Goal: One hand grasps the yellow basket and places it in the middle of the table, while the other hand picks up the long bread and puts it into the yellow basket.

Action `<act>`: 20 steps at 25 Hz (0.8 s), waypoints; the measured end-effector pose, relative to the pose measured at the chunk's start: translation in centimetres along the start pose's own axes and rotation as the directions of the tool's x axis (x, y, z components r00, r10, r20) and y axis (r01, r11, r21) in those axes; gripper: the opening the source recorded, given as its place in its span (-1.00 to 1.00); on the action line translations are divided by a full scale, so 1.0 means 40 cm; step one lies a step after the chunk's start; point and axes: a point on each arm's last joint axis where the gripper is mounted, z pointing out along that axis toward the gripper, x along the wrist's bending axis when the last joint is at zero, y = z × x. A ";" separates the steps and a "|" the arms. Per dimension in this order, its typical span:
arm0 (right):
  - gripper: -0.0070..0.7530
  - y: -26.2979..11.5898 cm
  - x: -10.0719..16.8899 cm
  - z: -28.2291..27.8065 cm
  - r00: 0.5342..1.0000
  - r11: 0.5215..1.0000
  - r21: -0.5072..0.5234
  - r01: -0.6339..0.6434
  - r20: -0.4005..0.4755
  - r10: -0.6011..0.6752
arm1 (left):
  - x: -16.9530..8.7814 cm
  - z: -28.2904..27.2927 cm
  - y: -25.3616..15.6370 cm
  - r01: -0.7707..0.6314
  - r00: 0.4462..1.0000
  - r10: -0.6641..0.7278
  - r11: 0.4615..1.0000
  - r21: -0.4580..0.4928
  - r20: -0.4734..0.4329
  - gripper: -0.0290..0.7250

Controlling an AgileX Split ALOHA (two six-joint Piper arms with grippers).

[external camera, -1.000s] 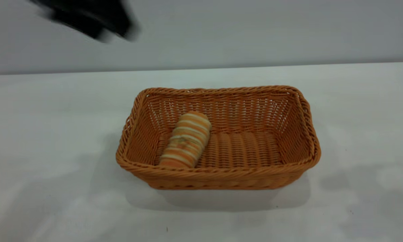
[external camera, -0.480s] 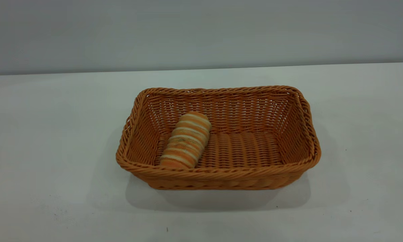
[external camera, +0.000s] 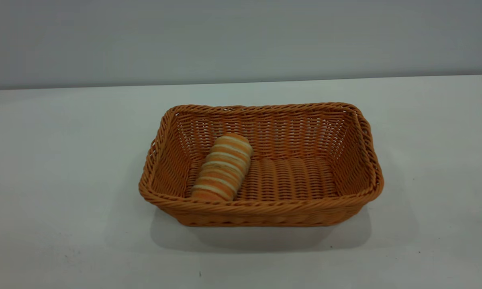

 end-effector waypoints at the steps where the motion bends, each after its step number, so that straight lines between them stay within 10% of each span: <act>1: 0.47 -0.008 0.001 -0.012 1.000 0.999 -0.032 0.004 0.002 -0.004 | -0.002 0.004 -0.014 0.002 1.000 -0.002 1.000 -0.006 0.005 0.38; 20: 0.47 -0.100 0.015 0.064 1.000 1.000 -0.011 0.004 -0.021 -0.005 | -0.021 0.046 -0.109 0.017 0.997 -0.011 0.997 -0.080 0.070 0.38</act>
